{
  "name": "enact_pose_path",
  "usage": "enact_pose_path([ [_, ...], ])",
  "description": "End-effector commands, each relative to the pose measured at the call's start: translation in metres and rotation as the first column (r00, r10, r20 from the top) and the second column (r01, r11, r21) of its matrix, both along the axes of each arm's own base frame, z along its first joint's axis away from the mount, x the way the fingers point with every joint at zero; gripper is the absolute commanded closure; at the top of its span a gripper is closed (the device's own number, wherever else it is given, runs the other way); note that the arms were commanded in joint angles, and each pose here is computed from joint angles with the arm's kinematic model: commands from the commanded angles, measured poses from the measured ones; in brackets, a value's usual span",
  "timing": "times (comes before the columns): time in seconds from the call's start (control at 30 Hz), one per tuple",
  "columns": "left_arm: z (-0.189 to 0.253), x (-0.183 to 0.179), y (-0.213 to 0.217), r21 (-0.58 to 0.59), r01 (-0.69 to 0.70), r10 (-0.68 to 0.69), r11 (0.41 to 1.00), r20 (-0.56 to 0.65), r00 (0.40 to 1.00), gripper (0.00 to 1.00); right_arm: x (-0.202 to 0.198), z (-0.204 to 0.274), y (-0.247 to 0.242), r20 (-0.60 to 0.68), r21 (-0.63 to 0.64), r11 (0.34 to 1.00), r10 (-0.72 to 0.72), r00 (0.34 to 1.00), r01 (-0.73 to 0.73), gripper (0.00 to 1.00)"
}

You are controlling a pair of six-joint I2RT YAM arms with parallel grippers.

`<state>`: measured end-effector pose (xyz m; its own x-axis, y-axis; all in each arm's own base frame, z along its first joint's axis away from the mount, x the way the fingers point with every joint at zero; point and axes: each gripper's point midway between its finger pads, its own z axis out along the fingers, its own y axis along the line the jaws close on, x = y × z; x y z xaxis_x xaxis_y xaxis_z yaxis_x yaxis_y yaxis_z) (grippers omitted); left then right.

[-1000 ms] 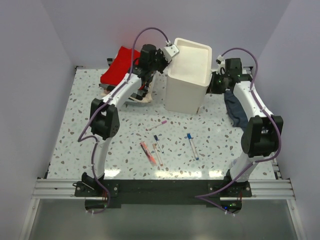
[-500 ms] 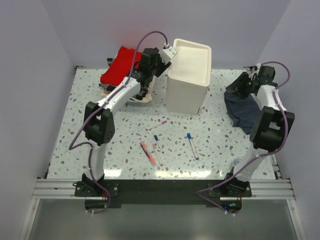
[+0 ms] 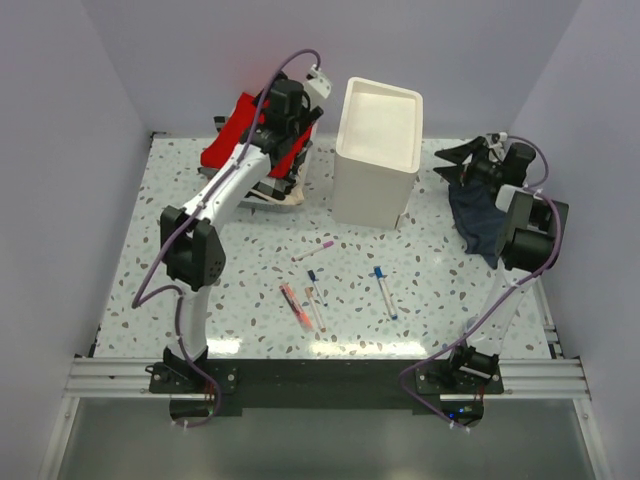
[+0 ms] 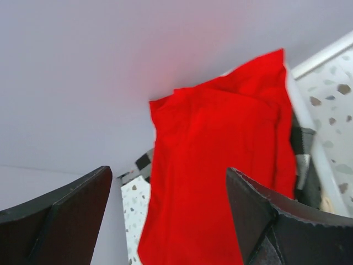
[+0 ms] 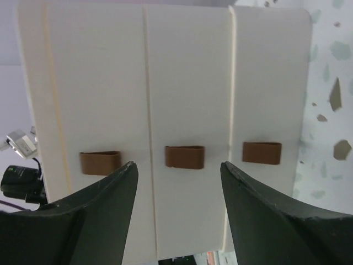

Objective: Sort the stationery into containers
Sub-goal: Open the drawer in the storage box.

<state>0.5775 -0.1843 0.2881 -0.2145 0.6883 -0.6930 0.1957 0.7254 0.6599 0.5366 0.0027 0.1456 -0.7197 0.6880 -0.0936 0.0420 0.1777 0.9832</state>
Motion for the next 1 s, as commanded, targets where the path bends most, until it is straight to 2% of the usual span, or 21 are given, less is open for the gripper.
enact_pose_path([
  [0.0, 0.098, 0.000, 0.028, -0.124, -0.042, 0.064, 0.991, 0.181, 0.981, 0.12, 0.004, 0.057, 0.000, 0.151, 0.040, 0.998, 0.043, 0.988, -0.049, 0.35],
  [0.03, 0.114, -0.001, 0.018, -0.159, 0.034, -0.002, 0.987, 0.198, 0.980, 0.12, 0.004, 0.057, 0.000, 0.149, 0.045, 0.998, 0.040, 0.988, -0.047, 0.35],
  [0.07, 0.113, -0.006, -0.011, -0.196, 0.198, -0.165, 0.960, 0.174, 0.971, 0.12, 0.003, 0.058, 0.000, 0.151, 0.050, 0.997, 0.042, 0.988, -0.050, 0.35],
  [0.13, 0.121, -0.022, -0.038, -0.222, 0.360, -0.326, 0.906, 0.176, 0.929, 0.12, 0.003, 0.062, 0.000, 0.153, 0.059, 0.997, 0.042, 0.987, -0.052, 0.36],
  [0.17, 0.124, -0.033, -0.060, -0.239, 0.462, -0.427, 0.854, 0.187, 0.885, 0.12, 0.002, 0.064, 0.000, 0.152, 0.066, 0.996, 0.042, 0.987, -0.053, 0.36],
  [0.27, 0.114, -0.049, -0.094, -0.264, 0.556, -0.538, 0.788, 0.145, 0.831, 0.14, 0.002, 0.068, 0.001, 0.156, 0.083, 0.995, 0.040, 0.987, -0.053, 0.36],
  [0.47, 0.092, -0.063, -0.129, -0.369, 0.631, -0.646, 0.682, 0.101, 0.757, 0.19, 0.002, 0.072, 0.000, 0.152, 0.094, 0.994, 0.031, 0.988, -0.046, 0.36],
  [0.57, 0.078, -0.062, -0.136, -0.403, 0.633, -0.664, 0.662, 0.078, 0.744, 0.20, 0.005, 0.075, 0.000, 0.160, 0.098, 0.994, 0.025, 0.987, -0.041, 0.36],
  [0.73, 0.058, -0.059, -0.146, -0.422, 0.633, -0.682, 0.649, 0.045, 0.730, 0.24, 0.009, 0.071, 0.002, 0.148, 0.105, 0.994, 0.024, 0.989, -0.040, 0.35],
  [0.97, 0.050, -0.054, -0.147, -0.419, 0.615, -0.665, 0.668, 0.036, 0.746, 0.24, 0.012, 0.065, 0.019, 0.115, 0.125, 0.990, 0.044, 0.992, -0.059, 0.36],
])
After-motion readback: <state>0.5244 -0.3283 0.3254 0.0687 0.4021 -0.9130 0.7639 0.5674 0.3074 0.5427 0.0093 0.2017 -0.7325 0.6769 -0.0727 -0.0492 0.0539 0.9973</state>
